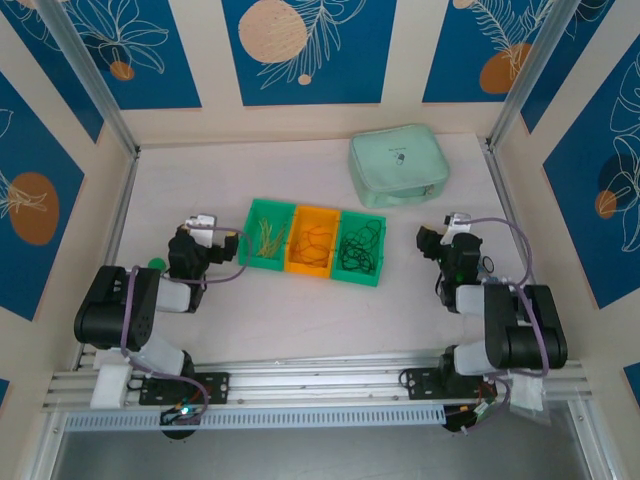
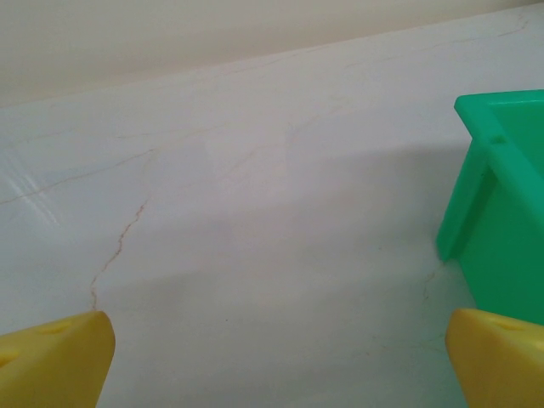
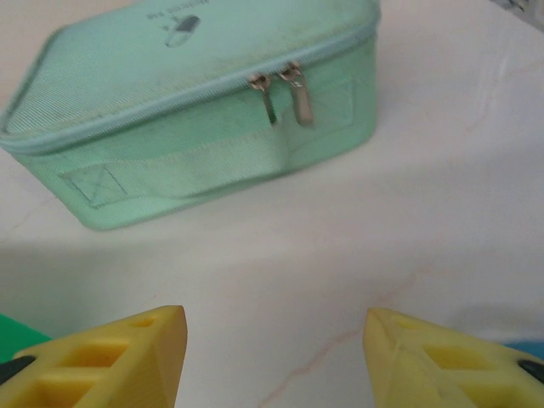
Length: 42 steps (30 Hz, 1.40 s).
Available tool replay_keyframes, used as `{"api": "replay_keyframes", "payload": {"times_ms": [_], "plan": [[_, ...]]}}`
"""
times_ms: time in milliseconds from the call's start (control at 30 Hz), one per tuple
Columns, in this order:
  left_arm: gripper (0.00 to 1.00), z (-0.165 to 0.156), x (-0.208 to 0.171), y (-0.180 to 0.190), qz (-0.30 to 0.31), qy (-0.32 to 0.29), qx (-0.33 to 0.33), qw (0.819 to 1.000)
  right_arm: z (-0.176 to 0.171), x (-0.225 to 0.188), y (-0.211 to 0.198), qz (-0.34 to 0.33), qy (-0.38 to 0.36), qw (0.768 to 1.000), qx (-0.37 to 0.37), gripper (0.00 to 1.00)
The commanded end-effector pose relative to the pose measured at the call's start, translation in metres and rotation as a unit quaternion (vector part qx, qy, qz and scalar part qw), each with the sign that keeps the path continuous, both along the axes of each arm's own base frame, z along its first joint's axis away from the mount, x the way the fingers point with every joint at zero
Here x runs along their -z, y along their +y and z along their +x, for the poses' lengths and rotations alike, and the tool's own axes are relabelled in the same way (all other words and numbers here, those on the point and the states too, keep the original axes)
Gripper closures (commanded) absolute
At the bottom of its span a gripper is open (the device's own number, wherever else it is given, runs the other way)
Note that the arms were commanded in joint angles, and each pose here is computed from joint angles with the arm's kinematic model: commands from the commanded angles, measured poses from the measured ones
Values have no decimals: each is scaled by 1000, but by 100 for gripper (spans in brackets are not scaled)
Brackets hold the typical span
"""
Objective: Untangle the cables
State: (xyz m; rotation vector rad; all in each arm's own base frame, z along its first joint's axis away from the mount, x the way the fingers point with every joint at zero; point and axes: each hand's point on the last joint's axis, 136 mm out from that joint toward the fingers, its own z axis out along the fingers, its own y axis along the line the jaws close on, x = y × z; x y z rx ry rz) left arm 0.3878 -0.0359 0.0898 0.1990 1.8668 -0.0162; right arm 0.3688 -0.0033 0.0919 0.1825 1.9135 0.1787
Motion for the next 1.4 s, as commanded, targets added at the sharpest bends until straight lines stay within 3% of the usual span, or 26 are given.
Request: {"api": "replay_keyframes", "payload": {"times_ms": [0, 233, 500, 533, 567, 600, 1367], "plan": [[1, 1, -5, -3, -5, -4, 10, 1000, 10, -14, 12, -26, -63, 997, -33, 42], [1, 6, -3, -2, -4, 8, 6, 1000, 29, -4, 19, -45, 0, 998, -42, 39], [1, 6, -3, 0, -3, 8, 0, 1000, 29, -4, 20, -43, -8, 998, -45, 31], [1, 6, -3, 0, -3, 9, 0, 1000, 28, -4, 20, -43, -7, 998, -45, 25], [1, 6, -3, 0, -3, 8, 0, 1000, 28, -4, 20, -44, -8, 998, -44, 9], [1, 7, -3, 0, -3, 8, 0, 1000, 28, -4, 21, -45, -8, 998, -45, 1], [1, 7, -2, 0, -4, 10, 0, 1000, 27, -5, 31, -61, -13, 996, -63, 1]]}}
